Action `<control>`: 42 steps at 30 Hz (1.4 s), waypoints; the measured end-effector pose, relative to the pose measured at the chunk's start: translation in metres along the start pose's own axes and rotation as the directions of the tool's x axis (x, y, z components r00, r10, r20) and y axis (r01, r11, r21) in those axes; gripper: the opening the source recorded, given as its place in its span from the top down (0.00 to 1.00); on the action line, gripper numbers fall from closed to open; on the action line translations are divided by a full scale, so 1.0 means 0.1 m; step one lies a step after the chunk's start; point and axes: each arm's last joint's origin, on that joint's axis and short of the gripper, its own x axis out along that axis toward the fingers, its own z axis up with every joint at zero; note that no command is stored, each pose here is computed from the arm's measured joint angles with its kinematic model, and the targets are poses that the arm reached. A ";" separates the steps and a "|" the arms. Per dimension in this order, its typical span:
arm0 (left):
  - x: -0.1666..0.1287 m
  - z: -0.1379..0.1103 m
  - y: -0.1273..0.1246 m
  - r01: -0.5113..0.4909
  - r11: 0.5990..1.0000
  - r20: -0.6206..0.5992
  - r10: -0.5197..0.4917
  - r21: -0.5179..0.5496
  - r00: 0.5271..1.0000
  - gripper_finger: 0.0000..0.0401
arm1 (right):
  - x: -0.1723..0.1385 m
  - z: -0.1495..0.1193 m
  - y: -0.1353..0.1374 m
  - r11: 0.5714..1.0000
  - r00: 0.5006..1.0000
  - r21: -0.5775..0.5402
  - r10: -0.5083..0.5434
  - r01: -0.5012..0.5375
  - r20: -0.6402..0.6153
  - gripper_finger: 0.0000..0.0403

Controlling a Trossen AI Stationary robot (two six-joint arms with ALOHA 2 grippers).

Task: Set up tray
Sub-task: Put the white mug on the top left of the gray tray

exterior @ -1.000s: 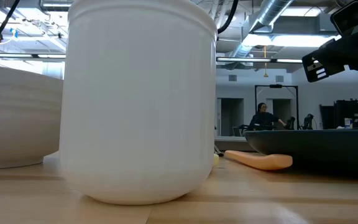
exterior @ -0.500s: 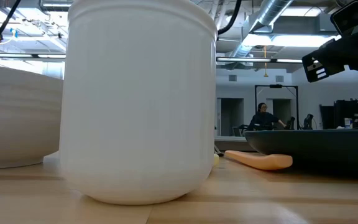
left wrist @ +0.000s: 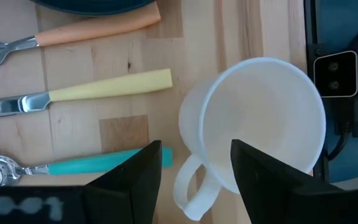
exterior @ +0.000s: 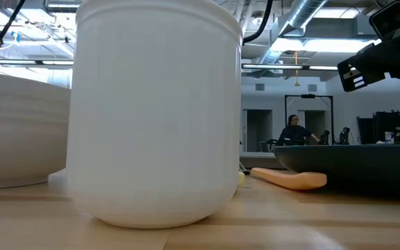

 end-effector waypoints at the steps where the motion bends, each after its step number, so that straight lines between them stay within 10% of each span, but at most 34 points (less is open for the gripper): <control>1: 0.00 0.00 0.00 -0.001 1.000 0.000 0.001 0.000 1.000 0.55 | 0.00 0.00 0.00 1.000 1.000 0.000 0.000 0.000 0.000 0.78; 24: 0.21 0.01 0.06 0.031 1.000 -0.046 -0.031 -0.001 0.998 0.56 | 0.00 -0.01 0.00 1.000 1.000 0.004 -0.003 0.003 -0.016 0.78; 42: 0.20 0.01 0.06 0.039 0.999 -0.048 -0.039 -0.008 0.998 0.90 | 0.00 -0.01 0.00 1.000 1.000 0.004 -0.004 0.004 -0.016 0.78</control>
